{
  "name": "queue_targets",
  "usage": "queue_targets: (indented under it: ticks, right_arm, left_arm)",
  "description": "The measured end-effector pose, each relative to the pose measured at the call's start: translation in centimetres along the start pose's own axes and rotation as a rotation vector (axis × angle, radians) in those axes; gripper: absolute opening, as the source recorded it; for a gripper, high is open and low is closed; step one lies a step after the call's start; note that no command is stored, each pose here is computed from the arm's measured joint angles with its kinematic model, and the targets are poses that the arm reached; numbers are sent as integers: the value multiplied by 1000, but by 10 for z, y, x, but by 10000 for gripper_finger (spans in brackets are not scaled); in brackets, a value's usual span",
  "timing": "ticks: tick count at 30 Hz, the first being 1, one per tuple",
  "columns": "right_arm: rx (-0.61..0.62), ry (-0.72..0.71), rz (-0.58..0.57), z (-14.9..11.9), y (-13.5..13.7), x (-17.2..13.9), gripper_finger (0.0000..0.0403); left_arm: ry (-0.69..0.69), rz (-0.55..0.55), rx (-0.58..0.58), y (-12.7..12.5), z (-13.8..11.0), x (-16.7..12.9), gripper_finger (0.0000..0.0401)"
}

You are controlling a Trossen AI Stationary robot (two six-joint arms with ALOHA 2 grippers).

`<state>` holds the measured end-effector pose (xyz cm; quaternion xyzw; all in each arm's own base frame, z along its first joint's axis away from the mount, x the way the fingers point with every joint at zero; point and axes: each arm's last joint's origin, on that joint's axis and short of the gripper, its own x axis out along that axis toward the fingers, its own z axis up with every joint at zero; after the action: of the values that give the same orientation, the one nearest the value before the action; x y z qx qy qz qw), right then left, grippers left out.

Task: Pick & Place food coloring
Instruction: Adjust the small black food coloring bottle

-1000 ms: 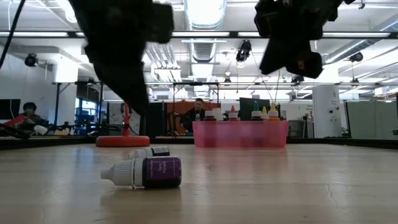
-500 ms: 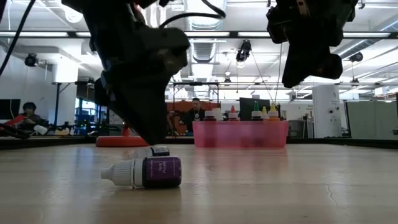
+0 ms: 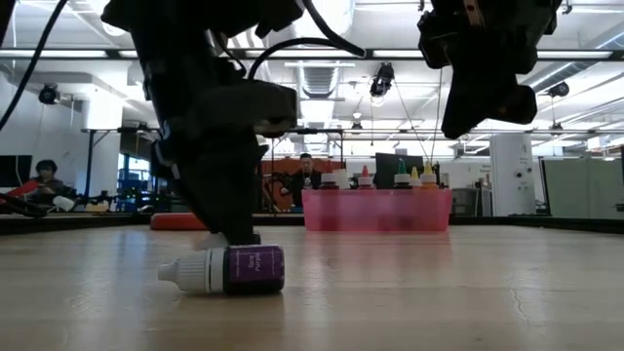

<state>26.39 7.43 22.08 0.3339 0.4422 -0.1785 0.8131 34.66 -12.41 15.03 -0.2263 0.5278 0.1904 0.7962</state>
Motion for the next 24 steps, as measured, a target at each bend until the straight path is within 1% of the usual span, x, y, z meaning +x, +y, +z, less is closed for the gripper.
queue_targets:
  ticks: [4,6,8,11,14,16,20,22,24]
  right_arm:
    - [0,-6,-4,0,0,0,29]
    - [0,-6,-5,0,0,0,29]
    - [0,-7,-5,0,0,0,29]
    - [0,-6,-6,0,0,0,29]
    - [0,-6,-6,0,0,0,29]
    - [0,-6,-6,0,0,0,29]
    - [0,-6,-6,0,0,0,29]
    - [0,-5,-6,0,0,0,29]
    - [-1,-6,-6,0,0,0,29]
  left_arm:
    - [19,15,45,3,0,-1,82]
    - [38,7,41,6,3,-2,65]
    - [93,-19,23,10,7,-4,49]
    - [243,-45,-11,17,14,-10,38]
    - [431,-28,-30,28,20,-21,46]
    - [561,-22,-35,40,22,-27,53]
    - [813,-46,-60,63,16,-29,57]
    - [886,-47,-68,72,10,-27,58]
    - [930,-29,-71,80,2,-22,58]
